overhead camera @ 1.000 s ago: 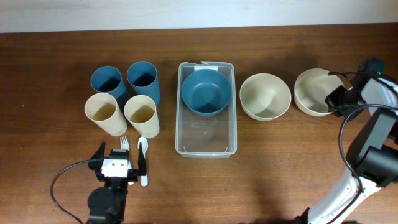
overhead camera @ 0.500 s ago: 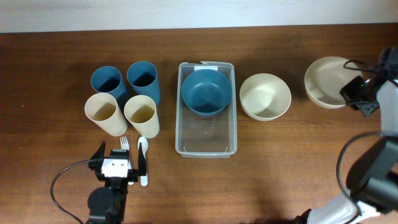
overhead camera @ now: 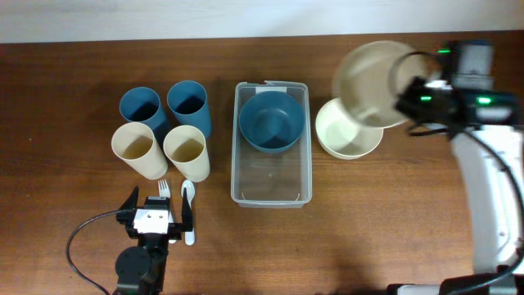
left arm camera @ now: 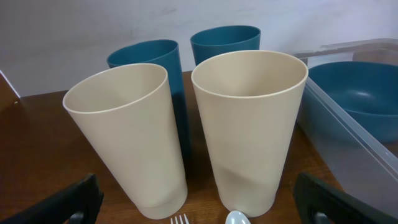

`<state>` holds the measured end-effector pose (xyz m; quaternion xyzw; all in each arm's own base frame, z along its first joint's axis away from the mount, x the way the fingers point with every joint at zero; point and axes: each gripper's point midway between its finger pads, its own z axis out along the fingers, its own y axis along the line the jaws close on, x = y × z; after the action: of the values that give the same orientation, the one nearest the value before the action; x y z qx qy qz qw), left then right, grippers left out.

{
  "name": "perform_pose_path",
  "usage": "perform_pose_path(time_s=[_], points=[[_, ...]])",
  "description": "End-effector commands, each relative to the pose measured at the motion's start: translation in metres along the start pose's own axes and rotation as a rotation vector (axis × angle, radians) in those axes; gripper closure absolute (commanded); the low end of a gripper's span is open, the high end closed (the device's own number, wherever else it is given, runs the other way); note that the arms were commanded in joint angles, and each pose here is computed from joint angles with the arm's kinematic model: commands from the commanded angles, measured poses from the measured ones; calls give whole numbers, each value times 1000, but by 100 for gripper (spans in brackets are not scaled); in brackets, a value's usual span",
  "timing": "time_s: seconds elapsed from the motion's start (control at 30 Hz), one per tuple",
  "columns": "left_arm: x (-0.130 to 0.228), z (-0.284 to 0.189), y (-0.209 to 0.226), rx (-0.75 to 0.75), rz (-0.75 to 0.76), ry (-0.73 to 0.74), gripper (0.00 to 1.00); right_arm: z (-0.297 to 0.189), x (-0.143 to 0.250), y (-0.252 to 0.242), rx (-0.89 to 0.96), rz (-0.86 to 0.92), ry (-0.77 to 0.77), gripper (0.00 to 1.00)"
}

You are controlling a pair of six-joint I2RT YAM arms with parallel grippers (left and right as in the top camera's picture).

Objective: Pack container
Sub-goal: 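Grasp the beige bowl rim and lift it with the right gripper, then place the beige bowl into the blue bowl and release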

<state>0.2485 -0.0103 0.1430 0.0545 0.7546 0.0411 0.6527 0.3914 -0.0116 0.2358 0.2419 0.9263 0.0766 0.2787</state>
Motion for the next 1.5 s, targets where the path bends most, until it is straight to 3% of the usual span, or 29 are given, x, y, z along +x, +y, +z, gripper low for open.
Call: perform_pose_path(time_s=[0.0, 0.4, 0.73, 0.83, 0.9, 0.97, 1.23, 1.47], points=[[0, 0, -1, 5, 16, -6, 0, 5, 31, 52, -51, -103, 34, 96], [0, 0, -1, 5, 16, -6, 0, 77, 86, 134, -92, -267, 98, 96], [0, 0, -1, 5, 16, -6, 0, 128, 118, 163, -164, -339, 177, 96], [0, 0, -1, 5, 16, -6, 0, 128, 116, 165, -173, -341, 166, 93], [0, 0, -1, 5, 16, -6, 0, 127, 113, 167, -178, -342, 159, 74], [0, 0, -1, 5, 16, -6, 0, 122, 111, 173, -207, -381, 154, 66], [0, 0, -1, 5, 16, -6, 0, 61, 74, 175, -227, -392, 94, 66], [0, 0, -1, 5, 16, -6, 0, 18, 26, 94, -103, -239, 86, 60]])
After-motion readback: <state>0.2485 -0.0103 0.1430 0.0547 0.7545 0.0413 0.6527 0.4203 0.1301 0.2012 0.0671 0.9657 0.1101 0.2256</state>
